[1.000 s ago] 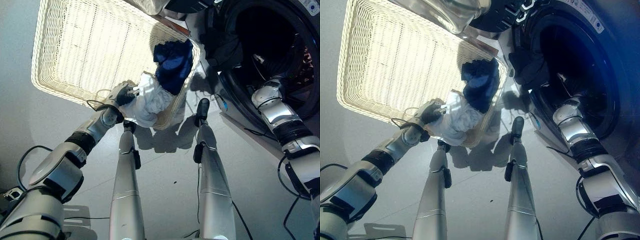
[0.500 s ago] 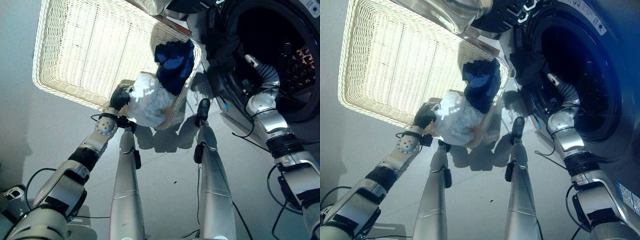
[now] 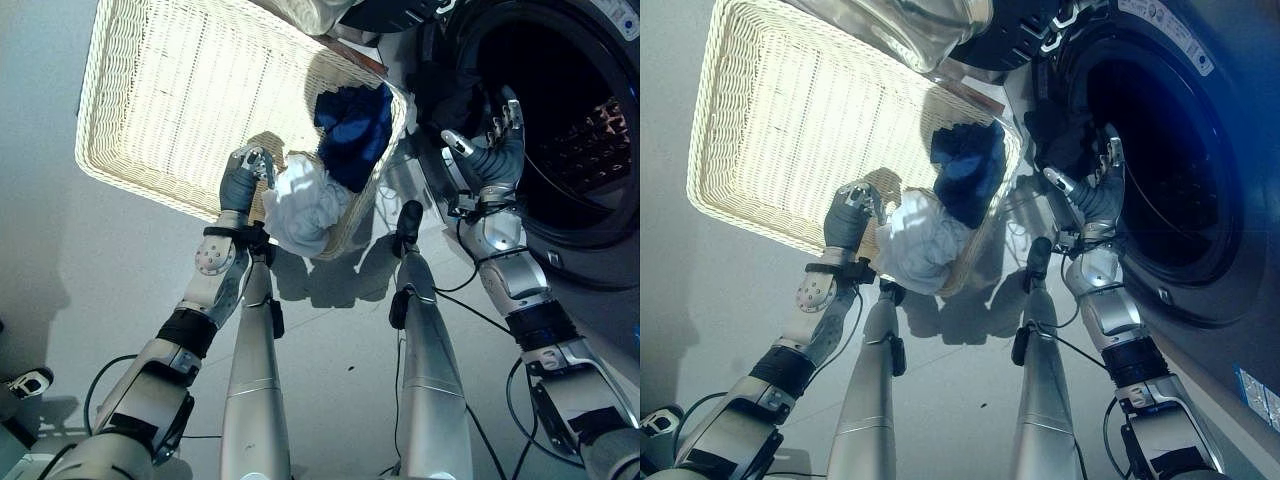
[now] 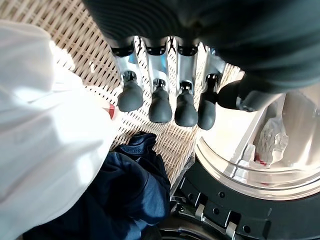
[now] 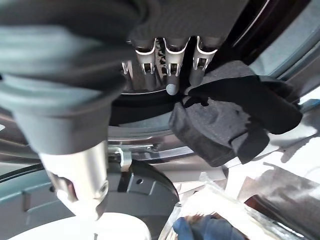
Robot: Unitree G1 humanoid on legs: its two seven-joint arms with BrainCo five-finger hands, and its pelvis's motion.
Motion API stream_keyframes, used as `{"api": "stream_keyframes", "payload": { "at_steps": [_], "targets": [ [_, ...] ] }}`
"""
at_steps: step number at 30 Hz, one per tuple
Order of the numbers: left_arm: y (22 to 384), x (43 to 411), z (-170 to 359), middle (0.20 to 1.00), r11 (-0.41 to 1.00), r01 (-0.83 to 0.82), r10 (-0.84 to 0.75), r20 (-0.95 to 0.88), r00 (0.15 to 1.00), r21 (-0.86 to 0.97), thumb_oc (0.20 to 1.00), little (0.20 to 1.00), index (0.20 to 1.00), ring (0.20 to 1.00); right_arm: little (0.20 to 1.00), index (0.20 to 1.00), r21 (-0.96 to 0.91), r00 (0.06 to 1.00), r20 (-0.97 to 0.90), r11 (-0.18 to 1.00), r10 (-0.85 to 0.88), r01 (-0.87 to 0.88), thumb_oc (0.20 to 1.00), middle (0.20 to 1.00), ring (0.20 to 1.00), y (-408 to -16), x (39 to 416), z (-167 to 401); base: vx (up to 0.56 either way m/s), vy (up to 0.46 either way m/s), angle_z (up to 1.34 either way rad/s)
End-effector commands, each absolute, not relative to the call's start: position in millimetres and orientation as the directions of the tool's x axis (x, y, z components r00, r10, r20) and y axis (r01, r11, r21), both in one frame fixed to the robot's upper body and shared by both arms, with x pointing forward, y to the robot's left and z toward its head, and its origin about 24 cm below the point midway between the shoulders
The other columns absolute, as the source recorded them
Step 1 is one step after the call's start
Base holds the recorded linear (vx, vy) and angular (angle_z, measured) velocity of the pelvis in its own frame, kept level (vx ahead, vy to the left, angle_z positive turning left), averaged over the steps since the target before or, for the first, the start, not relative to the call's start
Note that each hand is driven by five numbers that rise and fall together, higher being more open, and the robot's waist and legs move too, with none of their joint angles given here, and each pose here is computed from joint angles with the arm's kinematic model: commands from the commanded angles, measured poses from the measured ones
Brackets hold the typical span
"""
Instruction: Put the clothes into the washing machine.
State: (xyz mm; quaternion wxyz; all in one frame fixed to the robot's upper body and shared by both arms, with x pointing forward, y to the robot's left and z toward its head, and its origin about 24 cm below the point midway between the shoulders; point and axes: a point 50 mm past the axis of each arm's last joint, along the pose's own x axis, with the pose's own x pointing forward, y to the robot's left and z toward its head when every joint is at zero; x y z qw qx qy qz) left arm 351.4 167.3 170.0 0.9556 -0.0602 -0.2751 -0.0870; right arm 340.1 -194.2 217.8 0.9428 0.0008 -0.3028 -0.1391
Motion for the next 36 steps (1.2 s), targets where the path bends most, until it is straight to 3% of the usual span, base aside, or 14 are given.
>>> {"api": "stream_keyframes", "payload": {
  "at_steps": [1, 3, 6, 7, 9, 12, 17, 29, 31, 34, 36],
  "targets": [
    [164.9, 344.9, 186.2, 0.2, 0.993, 0.092, -0.122, 0.605, 0.787, 0.08, 0.2, 0.2, 0.2, 0.2, 1.0, 1.0, 0.055, 0.69, 0.691, 0.967, -0.216, 0.248, 1.0, 1.0, 1.0, -195.6, 322.2, 240.2, 0.0, 0.0, 0.0],
    [167.0, 347.2, 186.0, 1.0, 0.977, -0.054, -0.084, 0.603, 0.793, 0.206, 1.0, 1.0, 1.0, 1.0, 1.0, 1.0, 0.049, 0.692, 0.689, 0.967, -0.214, 0.25, 1.0, 1.0, 1.0, -196.0, 322.0, 241.2, 0.0, 0.0, 0.0],
    [170.0, 348.4, 187.3, 1.0, 0.889, -0.227, -0.087, 0.633, 0.769, 0.398, 1.0, 1.0, 1.0, 1.0, 1.0, 1.0, 0.046, 0.692, 0.689, 0.966, -0.216, 0.256, 1.0, 1.0, 1.0, -199.6, 321.1, 240.4, 0.0, 0.0, 0.0],
    [172.4, 350.5, 192.4, 1.0, 0.737, -0.359, -0.145, 0.654, 0.743, 0.572, 1.0, 1.0, 1.0, 1.0, 1.0, 1.0, 0.047, 0.692, 0.686, 0.963, -0.225, 0.266, 1.0, 1.0, 1.0, -202.5, 320.1, 240.4, 0.0, 0.0, 0.0],
    [174.8, 349.6, 195.9, 1.0, 0.589, -0.444, -0.211, 0.659, 0.722, 0.675, 1.0, 1.0, 1.0, 1.0, 1.0, 1.0, 0.051, 0.694, 0.682, 0.961, -0.232, 0.272, 1.0, 1.0, 1.0, -208.2, 317.6, 239.7, 0.0, 0.0, 0.0],
    [182.2, 345.8, 196.6, 1.0, 0.482, -0.56, -0.203, 0.708, 0.677, 0.674, 1.0, 1.0, 1.0, 1.0, 1.0, 1.0, 0.049, 0.691, 0.683, 0.959, -0.236, 0.279, 1.0, 1.0, 1.0, -216.8, 314.6, 234.0, 0.0, 0.0, 0.0],
    [187.7, 341.5, 185.5, 1.0, 0.425, -0.664, -0.151, 0.771, 0.618, 0.615, 1.0, 1.0, 1.0, 1.0, 1.0, 1.0, 0.057, 0.685, 0.687, 0.958, -0.242, 0.282, 1.0, 1.0, 1.0, -217.9, 312.2, 227.9, 0.0, 0.0, 0.0],
    [174.2, 340.2, 157.2, 1.0, 0.434, -0.468, -0.258, 0.604, 0.754, 0.77, 1.0, 1.0, 1.0, 1.0, 1.0, 1.0, 0.059, 0.683, 0.689, 0.958, -0.242, 0.28, 1.0, 1.0, 1.0, -217.1, 309.7, 226.6, 0.0, 0.0, 0.0],
    [168.9, 340.9, 147.4, 1.0, 0.439, -0.357, -0.301, 0.51, 0.806, 0.824, 1.0, 1.0, 1.0, 1.0, 1.0, 1.0, 0.056, 0.684, 0.69, 0.959, -0.238, 0.277, 1.0, 1.0, 1.0, -216.9, 310.4, 227.9, 0.0, 0.0, 0.0],
    [167.5, 341.0, 147.2, 1.0, 0.436, -0.345, -0.312, 0.499, 0.809, 0.831, 1.0, 1.0, 1.0, 1.0, 1.0, 1.0, 0.056, 0.684, 0.69, 0.96, -0.237, 0.276, 1.0, 1.0, 1.0, -216.5, 310.4, 227.6, 0.0, 0.0, 0.0],
    [156.0, 339.7, 142.5, 1.0, 0.452, -0.229, -0.387, 0.42, 0.821, 0.862, 1.0, 1.0, 1.0, 1.0, 1.0, 1.0, 0.055, 0.687, 0.689, 0.961, -0.232, 0.269, 1.0, 1.0, 1.0, -214.8, 311.0, 227.3, 0.0, 0.0, 0.0]
  ]
}}
